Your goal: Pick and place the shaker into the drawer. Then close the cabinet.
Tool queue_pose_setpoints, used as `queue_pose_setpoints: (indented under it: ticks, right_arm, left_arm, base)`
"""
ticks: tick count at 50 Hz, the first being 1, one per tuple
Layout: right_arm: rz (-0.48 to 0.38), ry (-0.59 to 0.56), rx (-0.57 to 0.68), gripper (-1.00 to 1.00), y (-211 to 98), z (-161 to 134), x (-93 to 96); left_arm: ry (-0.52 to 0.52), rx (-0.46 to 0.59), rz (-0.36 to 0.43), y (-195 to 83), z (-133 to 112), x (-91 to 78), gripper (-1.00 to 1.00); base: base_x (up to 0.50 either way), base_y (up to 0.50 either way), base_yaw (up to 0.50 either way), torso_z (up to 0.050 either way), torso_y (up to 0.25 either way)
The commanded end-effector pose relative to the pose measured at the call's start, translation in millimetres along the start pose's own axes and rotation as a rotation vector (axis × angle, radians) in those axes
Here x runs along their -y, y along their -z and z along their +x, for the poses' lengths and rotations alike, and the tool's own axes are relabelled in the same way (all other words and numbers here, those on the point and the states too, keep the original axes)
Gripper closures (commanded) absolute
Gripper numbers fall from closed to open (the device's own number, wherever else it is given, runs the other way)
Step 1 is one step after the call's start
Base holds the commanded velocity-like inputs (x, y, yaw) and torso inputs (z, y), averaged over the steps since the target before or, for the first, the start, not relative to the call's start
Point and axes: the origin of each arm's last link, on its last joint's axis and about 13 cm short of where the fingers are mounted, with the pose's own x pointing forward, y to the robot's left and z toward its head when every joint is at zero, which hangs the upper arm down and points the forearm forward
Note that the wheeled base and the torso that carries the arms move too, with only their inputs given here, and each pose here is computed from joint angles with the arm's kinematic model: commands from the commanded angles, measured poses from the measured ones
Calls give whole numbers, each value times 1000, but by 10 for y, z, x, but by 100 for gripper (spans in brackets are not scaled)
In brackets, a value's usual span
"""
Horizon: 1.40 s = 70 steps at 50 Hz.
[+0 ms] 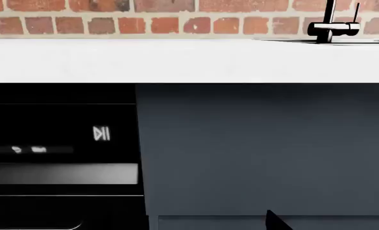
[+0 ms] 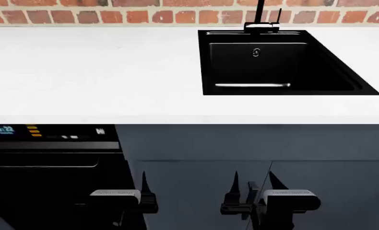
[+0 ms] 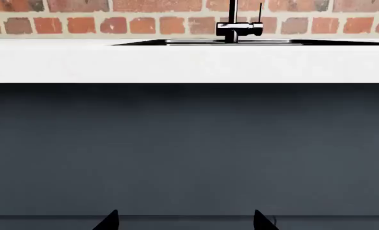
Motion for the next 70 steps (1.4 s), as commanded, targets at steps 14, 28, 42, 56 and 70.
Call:
queue_pose_setpoints:
  ticks: [14,28,42,56,70]
  right_arm:
    - [8,13,-9,-100,13,0,34]
    - [-40,47,130,-100,-2728,905,517]
    - [-152,37,482,-100,-5765,727,365]
    - [-178,11,397,-100,-5701,765,332]
    - [-194,-29,380,-100,-5687,782,311]
  left_arm:
    - [19,-73,-1,42,41,3,-100]
    - [21,244,-151,-2868,1284,42,-100]
    - [-15,487,-11,-5585,1062,65,-100]
    - [-10,285,71,-5262,1258,122,-100]
    - [6,282,34,-5232,1286,122,-100]
  base:
    - [0,393,0,0,0]
    - [0,214,0,0,0]
    - [0,0,0,29,15]
    - [0,0,0,50,28]
    - [57,0,0,39,24]
